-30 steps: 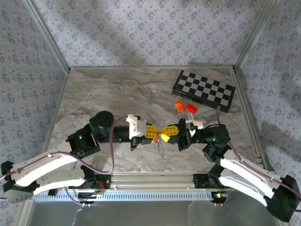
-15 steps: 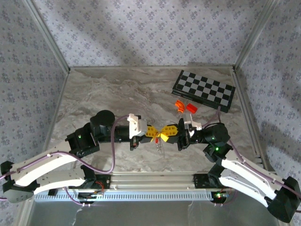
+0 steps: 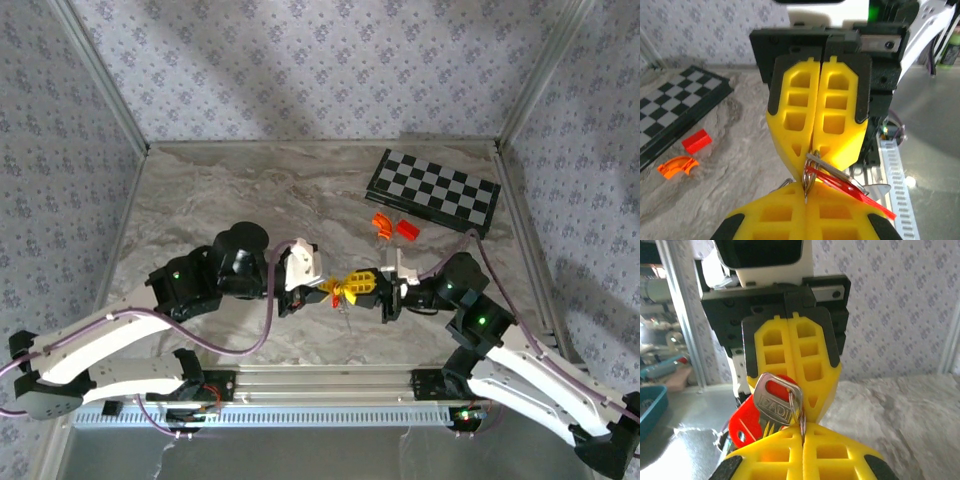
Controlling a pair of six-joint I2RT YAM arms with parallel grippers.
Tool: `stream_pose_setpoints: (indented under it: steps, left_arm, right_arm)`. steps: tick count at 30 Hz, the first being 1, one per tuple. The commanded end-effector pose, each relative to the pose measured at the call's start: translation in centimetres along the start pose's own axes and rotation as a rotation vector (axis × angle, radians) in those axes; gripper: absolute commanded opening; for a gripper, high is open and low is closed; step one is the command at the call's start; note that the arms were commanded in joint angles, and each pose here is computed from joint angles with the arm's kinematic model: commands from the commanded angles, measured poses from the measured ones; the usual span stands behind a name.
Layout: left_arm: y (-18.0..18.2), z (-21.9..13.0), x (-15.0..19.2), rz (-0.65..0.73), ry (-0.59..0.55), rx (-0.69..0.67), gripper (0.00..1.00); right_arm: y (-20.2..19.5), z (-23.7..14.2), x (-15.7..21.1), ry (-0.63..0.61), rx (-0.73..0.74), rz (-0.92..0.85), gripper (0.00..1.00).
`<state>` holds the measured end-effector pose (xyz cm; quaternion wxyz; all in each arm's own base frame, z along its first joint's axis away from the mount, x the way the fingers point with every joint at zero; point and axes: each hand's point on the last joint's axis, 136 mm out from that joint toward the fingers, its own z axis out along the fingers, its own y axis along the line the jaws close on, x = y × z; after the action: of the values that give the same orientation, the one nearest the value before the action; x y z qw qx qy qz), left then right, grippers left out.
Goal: Put the keys on the keyring
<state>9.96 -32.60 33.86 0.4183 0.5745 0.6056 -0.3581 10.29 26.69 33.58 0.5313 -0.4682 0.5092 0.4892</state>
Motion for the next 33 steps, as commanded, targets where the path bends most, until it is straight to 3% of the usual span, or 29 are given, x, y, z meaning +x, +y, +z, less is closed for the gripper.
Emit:
stream_pose_setpoints:
  steps: [1, 7, 17, 21, 28, 33]
  left_arm:
    - [0.9, -0.2, -1.3, 0.065, 0.021, -0.044, 0.00]
    - [1.0, 0.9, -0.1, 0.098, 0.117, -0.016, 0.00]
    - [0.8, 1.6, 0.5, 0.105, 0.142, 0.012, 0.00]
    - [1.0, 1.5, 0.5, 0.108, 0.154, -0.001, 0.00]
    - [0.5, 0.9, -1.3, 0.085, 0.025, 0.004, 0.02]
    - [-0.4, -0.2, -3.1, 0.084, -0.054, 0.039, 0.10]
  right_arm:
    - [0.6, -0.3, 0.6, 0.078, 0.002, -0.032, 0.14]
    - [-0.2, -0.4, 1.3, 0.125, 0.056, -0.039, 0.22]
    - [-2.0, -0.7, 2.4, 0.192, 0.168, -0.046, 0.00]
    - [-2.2, -0.6, 2.6, 0.204, 0.178, -0.057, 0.00]
    - [0.3, -0.5, 0.5, 0.016, 0.060, -0.070, 0.00]
    - [1.0, 0.1, 1.1, 0.025, -0.006, -0.045, 0.00]
